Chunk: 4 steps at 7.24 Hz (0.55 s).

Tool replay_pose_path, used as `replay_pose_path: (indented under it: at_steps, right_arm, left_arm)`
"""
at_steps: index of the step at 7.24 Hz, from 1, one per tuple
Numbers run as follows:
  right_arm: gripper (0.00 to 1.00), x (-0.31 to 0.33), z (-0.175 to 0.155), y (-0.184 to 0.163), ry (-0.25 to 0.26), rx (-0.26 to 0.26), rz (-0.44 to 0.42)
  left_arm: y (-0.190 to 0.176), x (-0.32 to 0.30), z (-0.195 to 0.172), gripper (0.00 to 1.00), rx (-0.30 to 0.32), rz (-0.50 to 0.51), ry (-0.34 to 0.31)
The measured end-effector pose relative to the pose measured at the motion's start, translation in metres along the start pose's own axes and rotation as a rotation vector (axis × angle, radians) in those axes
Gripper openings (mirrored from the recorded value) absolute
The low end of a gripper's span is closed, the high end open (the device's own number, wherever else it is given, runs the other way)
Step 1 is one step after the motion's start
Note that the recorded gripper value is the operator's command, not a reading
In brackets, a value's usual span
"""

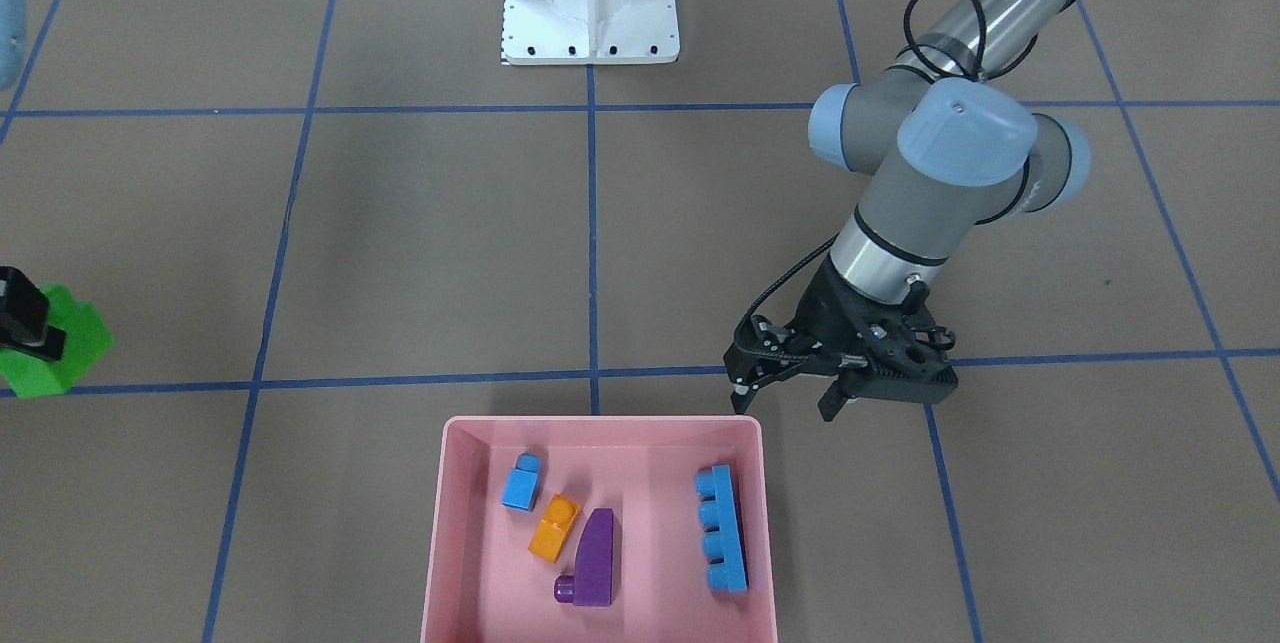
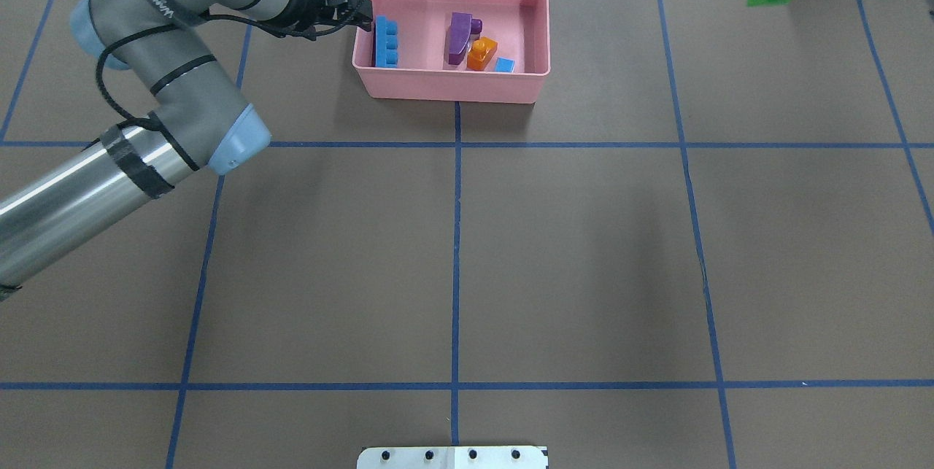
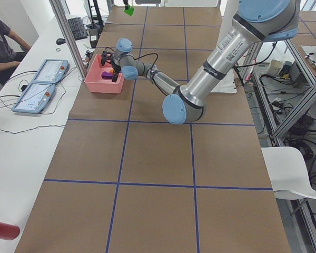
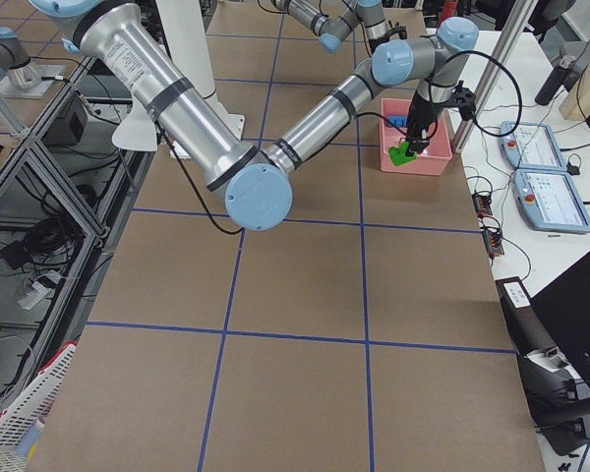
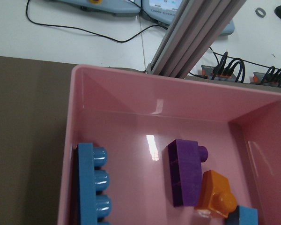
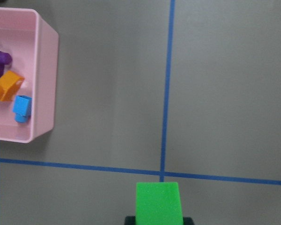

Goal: Put all blocks into box

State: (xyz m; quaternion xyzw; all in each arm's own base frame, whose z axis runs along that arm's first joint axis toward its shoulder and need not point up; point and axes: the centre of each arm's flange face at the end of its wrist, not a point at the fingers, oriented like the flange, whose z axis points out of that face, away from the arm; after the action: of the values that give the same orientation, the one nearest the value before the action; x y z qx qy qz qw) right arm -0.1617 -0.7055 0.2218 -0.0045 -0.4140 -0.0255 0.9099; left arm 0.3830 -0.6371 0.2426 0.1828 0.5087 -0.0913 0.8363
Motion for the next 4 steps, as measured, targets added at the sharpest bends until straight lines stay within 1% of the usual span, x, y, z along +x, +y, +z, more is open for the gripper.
replay_pose_path:
  at_steps: [1, 2, 3, 4]
  right_arm:
    - [0.00, -0.048, 0.019, -0.030, -0.024, 0.012, -0.006]
    - [0.00, -0.087, 0.046, -0.046, -0.055, 0.040, -0.013]
    - [0.00, -0.117, 0.075, -0.051, -0.074, 0.082, -0.036]
    - [0.00, -0.146, 0.103, -0.051, -0.071, 0.131, -0.065]
  left_arm:
    - [-0.006, -0.020, -0.028, 1.00, -0.023, -0.028, -0.018]
    - [-0.010, -0.041, -0.056, 1.00, -0.043, -0.054, -0.034]
    - [-0.005, -0.069, -0.079, 1.00, -0.053, -0.055, -0.047]
    - [0.005, -0.098, -0.097, 1.00, -0.058, -0.032, -0.062]
